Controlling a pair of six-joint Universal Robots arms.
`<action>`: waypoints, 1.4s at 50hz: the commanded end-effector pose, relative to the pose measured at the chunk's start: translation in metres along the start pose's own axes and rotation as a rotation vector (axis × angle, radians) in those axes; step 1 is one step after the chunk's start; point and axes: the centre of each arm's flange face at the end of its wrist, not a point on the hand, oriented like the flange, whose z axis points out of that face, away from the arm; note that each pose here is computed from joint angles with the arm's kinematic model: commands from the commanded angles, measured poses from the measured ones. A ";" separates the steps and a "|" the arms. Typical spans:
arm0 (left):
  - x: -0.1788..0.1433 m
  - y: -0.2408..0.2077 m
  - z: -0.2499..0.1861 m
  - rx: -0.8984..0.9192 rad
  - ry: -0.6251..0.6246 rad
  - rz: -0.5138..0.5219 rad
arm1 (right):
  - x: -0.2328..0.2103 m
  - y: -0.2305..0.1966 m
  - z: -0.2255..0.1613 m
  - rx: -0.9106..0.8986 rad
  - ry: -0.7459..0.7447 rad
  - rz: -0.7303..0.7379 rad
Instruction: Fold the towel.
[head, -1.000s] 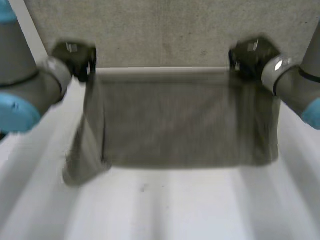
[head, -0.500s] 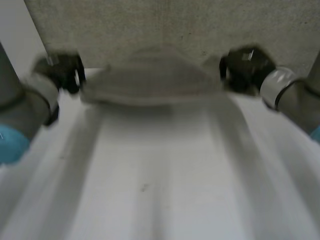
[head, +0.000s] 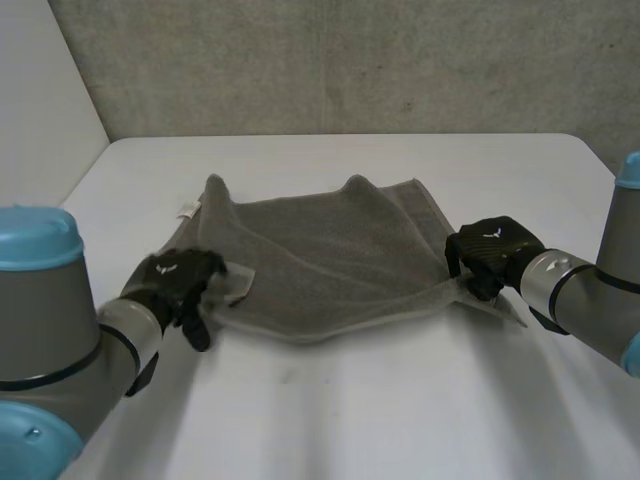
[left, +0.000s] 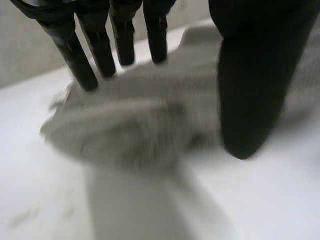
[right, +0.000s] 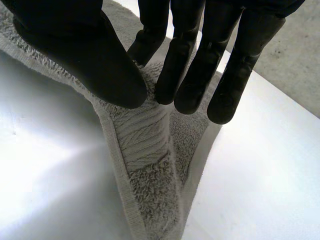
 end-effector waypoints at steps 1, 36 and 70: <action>0.011 -0.032 0.007 0.138 0.131 0.038 | -0.003 0.014 0.004 -0.003 -0.002 0.002; 0.011 0.000 0.101 0.149 0.419 0.764 | -0.006 0.026 0.005 -0.041 -0.010 -0.025; -0.016 0.013 0.107 0.060 0.388 0.804 | -0.007 0.032 0.009 -0.055 -0.009 -0.043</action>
